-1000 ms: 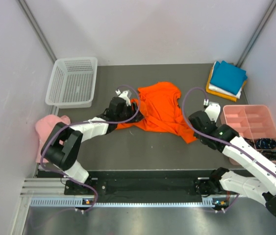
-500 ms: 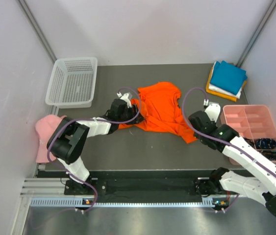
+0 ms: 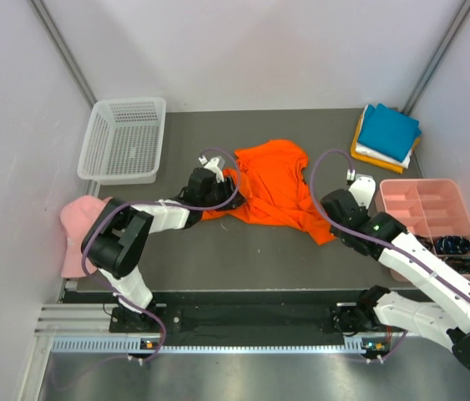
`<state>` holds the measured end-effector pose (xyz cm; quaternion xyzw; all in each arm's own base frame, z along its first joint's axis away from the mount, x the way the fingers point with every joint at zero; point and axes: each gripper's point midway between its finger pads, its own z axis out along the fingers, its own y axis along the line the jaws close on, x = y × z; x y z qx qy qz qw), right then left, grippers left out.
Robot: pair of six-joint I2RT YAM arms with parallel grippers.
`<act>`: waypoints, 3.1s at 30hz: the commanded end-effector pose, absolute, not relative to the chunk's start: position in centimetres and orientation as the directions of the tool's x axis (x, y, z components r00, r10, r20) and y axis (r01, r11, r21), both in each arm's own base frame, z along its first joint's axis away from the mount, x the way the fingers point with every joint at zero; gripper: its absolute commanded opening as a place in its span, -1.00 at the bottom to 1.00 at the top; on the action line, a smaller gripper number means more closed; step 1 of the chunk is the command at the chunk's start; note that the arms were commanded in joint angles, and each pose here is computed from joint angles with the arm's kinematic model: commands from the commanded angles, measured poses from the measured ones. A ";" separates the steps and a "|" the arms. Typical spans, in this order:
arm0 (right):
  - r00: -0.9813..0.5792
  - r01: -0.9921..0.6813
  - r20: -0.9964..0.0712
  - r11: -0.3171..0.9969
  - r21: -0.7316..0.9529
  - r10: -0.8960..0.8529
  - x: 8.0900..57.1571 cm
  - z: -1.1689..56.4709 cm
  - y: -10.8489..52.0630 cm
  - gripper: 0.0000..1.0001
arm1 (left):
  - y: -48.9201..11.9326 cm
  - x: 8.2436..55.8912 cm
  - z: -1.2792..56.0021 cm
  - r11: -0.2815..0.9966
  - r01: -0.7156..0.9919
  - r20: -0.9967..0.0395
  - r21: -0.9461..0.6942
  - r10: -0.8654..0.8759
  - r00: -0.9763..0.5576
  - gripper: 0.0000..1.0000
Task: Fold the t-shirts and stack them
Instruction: Flatten out the tshirt
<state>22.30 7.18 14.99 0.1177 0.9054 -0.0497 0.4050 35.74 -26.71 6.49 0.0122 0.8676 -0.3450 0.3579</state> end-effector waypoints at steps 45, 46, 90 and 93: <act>-0.636 0.247 -0.756 0.969 -0.007 0.157 22.7 15.5 7.3 -1.00 | -27.7 38.9 11.3 0.684 0.337 -0.670 -0.647 -0.299 -0.680 -1.00; -0.634 0.249 -0.757 0.968 -0.006 0.158 22.7 15.5 7.2 -1.00 | -27.4 38.9 11.7 0.694 0.334 -0.676 -0.638 -0.297 -0.675 -1.00; -0.642 0.239 -0.748 0.971 0.015 0.169 22.8 15.2 7.9 -1.00 | -24.4 35.0 6.8 0.794 0.259 -0.576 -0.549 -0.135 -0.806 -1.00; -0.647 0.235 -0.744 0.972 0.017 0.169 22.9 15.1 8.1 -1.00 | -24.3 35.0 7.4 0.795 0.262 -0.586 -0.547 -0.140 -0.798 -1.00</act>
